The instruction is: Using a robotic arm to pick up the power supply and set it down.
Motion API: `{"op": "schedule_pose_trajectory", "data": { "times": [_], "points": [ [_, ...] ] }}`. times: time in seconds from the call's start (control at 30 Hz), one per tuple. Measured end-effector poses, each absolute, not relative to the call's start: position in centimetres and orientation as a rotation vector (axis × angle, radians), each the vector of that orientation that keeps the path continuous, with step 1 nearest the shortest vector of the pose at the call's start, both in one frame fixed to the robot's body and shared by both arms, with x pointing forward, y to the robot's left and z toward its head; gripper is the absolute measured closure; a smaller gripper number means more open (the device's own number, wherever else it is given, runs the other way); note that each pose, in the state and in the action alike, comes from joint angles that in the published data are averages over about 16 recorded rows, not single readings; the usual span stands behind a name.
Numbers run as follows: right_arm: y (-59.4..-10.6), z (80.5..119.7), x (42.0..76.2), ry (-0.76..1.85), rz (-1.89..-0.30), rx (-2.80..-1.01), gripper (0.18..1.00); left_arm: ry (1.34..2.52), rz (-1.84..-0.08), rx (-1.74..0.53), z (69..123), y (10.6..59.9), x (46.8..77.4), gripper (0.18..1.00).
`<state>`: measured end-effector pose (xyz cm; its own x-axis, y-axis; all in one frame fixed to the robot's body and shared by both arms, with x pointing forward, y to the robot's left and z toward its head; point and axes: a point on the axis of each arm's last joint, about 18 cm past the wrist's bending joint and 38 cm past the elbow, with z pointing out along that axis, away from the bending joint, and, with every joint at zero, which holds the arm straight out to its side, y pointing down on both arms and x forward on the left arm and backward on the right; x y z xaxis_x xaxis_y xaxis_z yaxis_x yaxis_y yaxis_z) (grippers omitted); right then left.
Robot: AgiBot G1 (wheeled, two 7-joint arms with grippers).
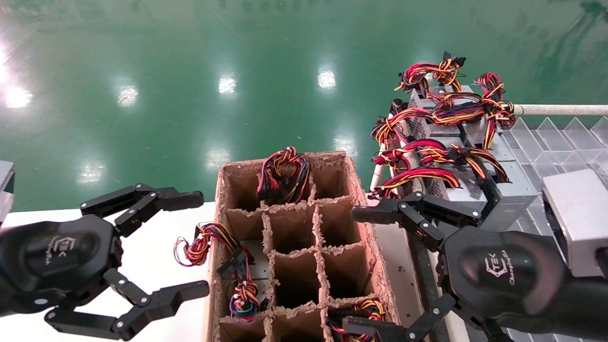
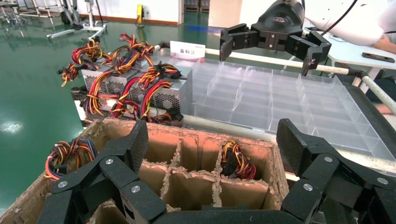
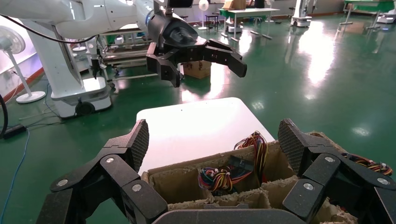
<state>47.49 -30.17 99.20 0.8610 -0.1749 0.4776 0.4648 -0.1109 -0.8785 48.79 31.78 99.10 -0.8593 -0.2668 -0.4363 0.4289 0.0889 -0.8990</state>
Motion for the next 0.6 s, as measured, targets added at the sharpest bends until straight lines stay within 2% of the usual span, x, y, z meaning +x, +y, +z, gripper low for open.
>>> {"op": "schedule_pose_trajectory", "data": {
  "times": [0.6],
  "points": [
    [-30.24, 99.23, 47.56, -0.228, -0.554, -1.595, 0.179, 1.873, -1.823, 0.159, 99.10, 31.78, 48.79, 0.184]
  ]
}}
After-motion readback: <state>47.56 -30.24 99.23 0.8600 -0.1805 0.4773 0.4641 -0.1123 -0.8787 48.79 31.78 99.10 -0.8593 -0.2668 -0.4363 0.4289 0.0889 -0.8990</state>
